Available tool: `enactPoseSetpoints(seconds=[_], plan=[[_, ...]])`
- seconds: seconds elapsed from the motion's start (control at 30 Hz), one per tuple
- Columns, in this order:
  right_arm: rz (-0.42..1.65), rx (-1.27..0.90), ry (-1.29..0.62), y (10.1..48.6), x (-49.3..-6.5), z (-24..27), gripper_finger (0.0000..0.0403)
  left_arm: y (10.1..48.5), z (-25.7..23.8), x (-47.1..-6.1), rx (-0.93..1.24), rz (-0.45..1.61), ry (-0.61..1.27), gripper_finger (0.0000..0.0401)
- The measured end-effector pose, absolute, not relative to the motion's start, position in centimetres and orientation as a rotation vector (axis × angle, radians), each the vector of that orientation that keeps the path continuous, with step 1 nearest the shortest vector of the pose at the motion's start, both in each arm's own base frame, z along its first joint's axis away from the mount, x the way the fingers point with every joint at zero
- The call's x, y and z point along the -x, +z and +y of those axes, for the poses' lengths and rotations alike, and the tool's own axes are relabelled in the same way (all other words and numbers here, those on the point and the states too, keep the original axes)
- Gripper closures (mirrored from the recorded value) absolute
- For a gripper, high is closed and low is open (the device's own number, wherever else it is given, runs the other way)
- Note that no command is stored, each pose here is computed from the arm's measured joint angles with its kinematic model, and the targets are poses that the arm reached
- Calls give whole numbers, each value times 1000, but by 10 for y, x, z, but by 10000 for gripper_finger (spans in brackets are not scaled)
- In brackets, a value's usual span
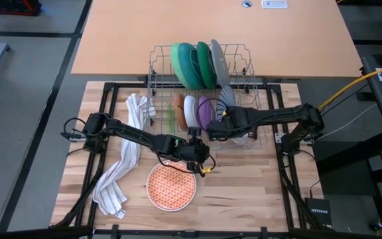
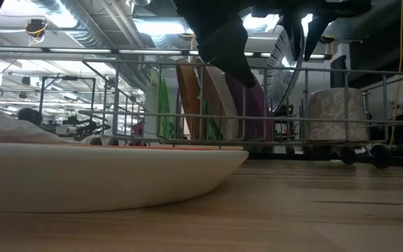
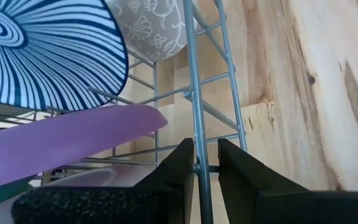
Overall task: Sort dishes
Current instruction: Put the blue patterned plate into the dish rack
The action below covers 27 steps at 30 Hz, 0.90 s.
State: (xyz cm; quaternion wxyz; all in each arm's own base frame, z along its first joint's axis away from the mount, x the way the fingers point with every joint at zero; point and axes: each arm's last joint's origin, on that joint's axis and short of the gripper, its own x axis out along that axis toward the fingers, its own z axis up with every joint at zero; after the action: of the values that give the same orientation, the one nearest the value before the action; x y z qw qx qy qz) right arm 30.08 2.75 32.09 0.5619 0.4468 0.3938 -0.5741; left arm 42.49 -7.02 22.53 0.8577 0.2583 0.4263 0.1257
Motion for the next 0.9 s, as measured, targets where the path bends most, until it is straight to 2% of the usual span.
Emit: enactPoseSetpoints(seconds=[0.67,0.9], plan=[[1037,-940,-1174,321,-306,29,322,225,-95,-420,-673,896,140,347],[1066,-972,-1147,320,-307,30,322,226,-92,-422,-685,886,146,336]])
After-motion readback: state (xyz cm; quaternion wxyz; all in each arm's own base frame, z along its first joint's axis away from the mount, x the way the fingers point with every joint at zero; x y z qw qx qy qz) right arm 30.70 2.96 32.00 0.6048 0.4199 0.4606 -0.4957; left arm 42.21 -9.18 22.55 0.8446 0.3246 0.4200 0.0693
